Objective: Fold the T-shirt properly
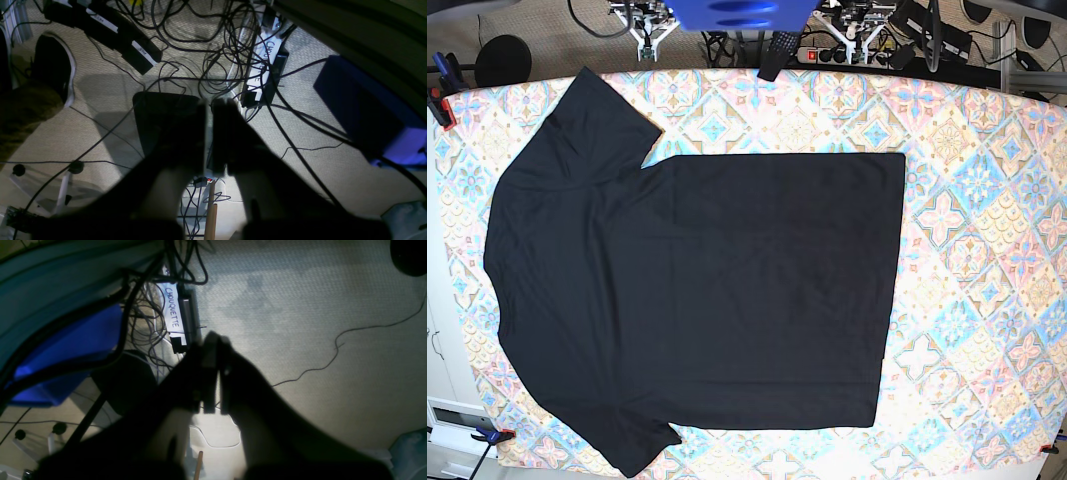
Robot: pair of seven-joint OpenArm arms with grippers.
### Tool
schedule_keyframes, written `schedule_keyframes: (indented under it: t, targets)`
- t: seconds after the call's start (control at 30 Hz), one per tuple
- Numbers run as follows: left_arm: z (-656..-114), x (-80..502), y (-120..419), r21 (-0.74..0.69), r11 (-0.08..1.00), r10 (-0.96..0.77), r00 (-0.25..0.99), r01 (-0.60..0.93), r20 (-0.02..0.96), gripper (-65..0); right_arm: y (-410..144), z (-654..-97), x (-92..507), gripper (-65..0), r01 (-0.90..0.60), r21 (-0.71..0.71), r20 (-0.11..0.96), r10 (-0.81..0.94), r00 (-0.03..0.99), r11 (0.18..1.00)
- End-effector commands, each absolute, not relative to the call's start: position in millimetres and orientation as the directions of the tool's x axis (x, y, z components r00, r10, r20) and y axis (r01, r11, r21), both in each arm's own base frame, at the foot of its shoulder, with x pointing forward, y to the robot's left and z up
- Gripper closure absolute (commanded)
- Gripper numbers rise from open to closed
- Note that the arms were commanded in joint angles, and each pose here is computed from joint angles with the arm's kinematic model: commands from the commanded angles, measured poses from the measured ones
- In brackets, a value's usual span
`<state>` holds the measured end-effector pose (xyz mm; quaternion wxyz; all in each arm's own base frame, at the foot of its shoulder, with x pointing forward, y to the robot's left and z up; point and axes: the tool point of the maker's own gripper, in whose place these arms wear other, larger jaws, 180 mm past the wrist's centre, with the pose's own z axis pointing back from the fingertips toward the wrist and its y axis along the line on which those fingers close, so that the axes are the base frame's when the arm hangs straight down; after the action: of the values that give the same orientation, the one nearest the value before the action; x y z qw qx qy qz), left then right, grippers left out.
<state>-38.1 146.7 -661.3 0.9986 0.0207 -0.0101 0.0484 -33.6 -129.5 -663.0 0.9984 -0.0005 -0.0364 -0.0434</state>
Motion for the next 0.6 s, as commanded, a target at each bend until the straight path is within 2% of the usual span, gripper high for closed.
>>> schedule_keyframes:
  t: [0.0,0.57]
  targets:
    - [-661.0,-42.0,146.5,0.041,0.995,0.093,0.996,-0.093,0.018,-2.2,-131.0,-662.7,-35.9,-0.3,0.086,-0.002,0.074,-0.086,0.994,0.996]
    - [-661.0,-41.0,147.5,0.042,0.995,0.092,0.996,-0.093,0.019,-2.2,-131.0,-662.7,-35.9,-0.3,0.086,-0.002,0.074,-0.086,0.994,0.996]
